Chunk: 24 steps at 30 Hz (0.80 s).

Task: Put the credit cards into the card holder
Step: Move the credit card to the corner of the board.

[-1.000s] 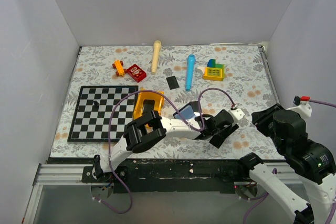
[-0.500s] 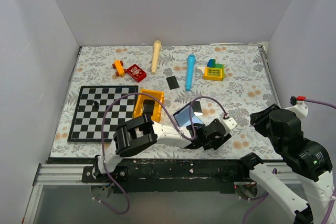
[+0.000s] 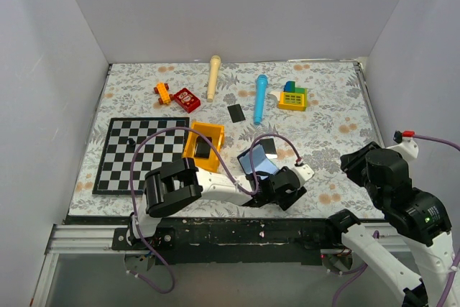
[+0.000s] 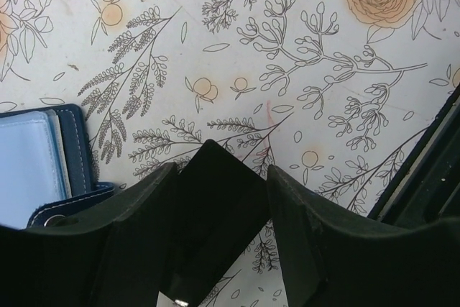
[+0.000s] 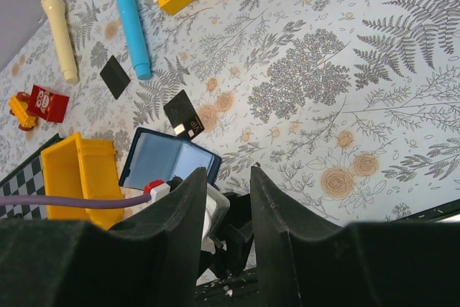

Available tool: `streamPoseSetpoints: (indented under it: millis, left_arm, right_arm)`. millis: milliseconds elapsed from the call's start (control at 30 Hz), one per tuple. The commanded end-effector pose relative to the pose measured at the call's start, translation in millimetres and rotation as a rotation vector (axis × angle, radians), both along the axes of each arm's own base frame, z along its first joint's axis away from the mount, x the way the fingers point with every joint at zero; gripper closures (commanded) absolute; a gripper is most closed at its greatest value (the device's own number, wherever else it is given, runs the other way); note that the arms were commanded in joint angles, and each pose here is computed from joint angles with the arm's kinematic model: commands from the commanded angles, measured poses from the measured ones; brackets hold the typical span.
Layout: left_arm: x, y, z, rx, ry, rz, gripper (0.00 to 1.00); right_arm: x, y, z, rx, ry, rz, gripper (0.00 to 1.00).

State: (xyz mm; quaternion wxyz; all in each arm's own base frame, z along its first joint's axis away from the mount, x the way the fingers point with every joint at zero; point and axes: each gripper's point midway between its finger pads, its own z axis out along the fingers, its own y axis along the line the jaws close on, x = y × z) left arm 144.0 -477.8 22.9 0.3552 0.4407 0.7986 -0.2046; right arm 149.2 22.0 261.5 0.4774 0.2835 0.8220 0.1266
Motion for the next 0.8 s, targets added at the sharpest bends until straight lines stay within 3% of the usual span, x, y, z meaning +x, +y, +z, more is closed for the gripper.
streamPoseSetpoints:
  millis: [0, 300, 767]
  left_arm:
    - [4.8, -8.7, 41.5, -0.041, -0.033, 0.012, 0.46]
    - [30.1, -21.1, 53.1, -0.090, -0.044, 0.028, 0.42]
    - [17.9, -13.9, 18.7, -0.050, 0.054, 0.009, 0.43]
  right_arm:
    - [5.1, 1.3, 3.6, 0.000, -0.021, -0.001, 0.61]
    - [3.7, 2.3, -0.8, -0.002, -0.009, 0.007, 0.61]
    - [6.4, 4.4, -1.8, -0.004, -0.001, 0.010, 0.60]
